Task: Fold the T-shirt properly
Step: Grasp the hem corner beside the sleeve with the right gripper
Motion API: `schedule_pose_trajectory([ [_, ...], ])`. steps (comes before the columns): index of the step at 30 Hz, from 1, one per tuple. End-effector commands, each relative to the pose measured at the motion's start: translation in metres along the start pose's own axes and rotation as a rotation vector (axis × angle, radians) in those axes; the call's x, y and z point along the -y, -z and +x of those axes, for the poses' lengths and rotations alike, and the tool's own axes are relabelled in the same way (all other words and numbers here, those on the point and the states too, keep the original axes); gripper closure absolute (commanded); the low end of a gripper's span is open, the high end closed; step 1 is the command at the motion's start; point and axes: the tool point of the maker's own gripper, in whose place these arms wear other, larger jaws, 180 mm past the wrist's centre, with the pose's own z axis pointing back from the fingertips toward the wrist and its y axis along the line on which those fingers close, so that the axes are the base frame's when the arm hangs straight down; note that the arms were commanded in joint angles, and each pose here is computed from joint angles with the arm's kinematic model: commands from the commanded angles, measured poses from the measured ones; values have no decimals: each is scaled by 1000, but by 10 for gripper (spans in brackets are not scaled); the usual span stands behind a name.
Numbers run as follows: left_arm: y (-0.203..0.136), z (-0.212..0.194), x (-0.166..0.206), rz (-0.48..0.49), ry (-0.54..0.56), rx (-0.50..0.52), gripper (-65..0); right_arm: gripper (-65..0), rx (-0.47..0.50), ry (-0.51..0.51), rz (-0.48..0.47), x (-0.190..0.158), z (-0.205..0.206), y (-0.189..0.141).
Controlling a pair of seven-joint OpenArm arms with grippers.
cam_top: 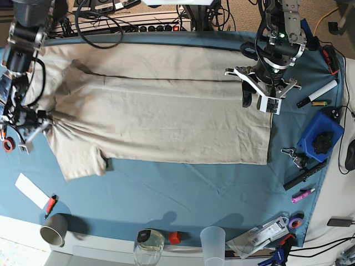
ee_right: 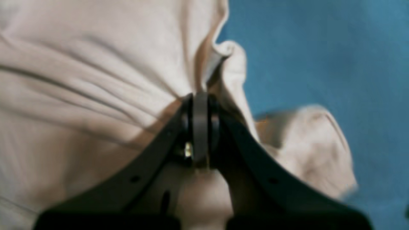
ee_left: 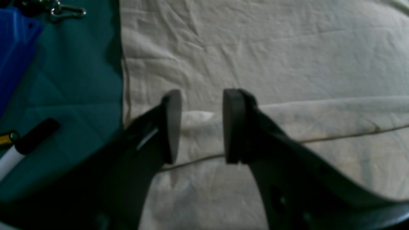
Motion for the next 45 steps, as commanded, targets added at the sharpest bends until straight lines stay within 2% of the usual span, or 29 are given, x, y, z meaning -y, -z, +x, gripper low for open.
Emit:
schedule_pose_trajectory([
  [1,-2,13,1,-3,3,49,-226,0,54,-34,-24,9,20,-19],
  [7,-2,13,0,-3,3,48,-226,0,93,-142,-34,-3,17,-46],
  [14,-2,12,0,-3,3,48,-226,0,92,-139,-47,1,0,-55],
  [19,-2,13,0,-3,3,49,-226,0,165,-115,-62,9,14,-65],
  [21,-2,13,1,-3,3,49,-226,0,159,-146,-55,10,17,-69],
  [22,-2,13,1,-3,2,49,-226,-17,149,-167,-47,9,16,-70],
  [24,-2,13,1,-3,1,49,-226,-153,141,-173,-33,7,17,-72],
  [26,-2,13,1,-3,1,49,-226,-245,155,-171,-30,6,20,-73],
  [29,-2,13,1,-3,1,49,-226,-262,212,-172,-41,7,32,-75],
  [34,-2,14,1,-3,0,57,-226,-262,365,-134,-234,42,69,-88],
  [37,-2,15,1,-3,0,60,-226,-261,360,-74,-209,52,74,-77],
  [41,-2,14,1,-4,1,59,-226,-261,311,-5,-122,53,73,-41],
  [45,-2,15,1,-4,1,60,-226,-261,305,9,-72,43,87,-18],
])
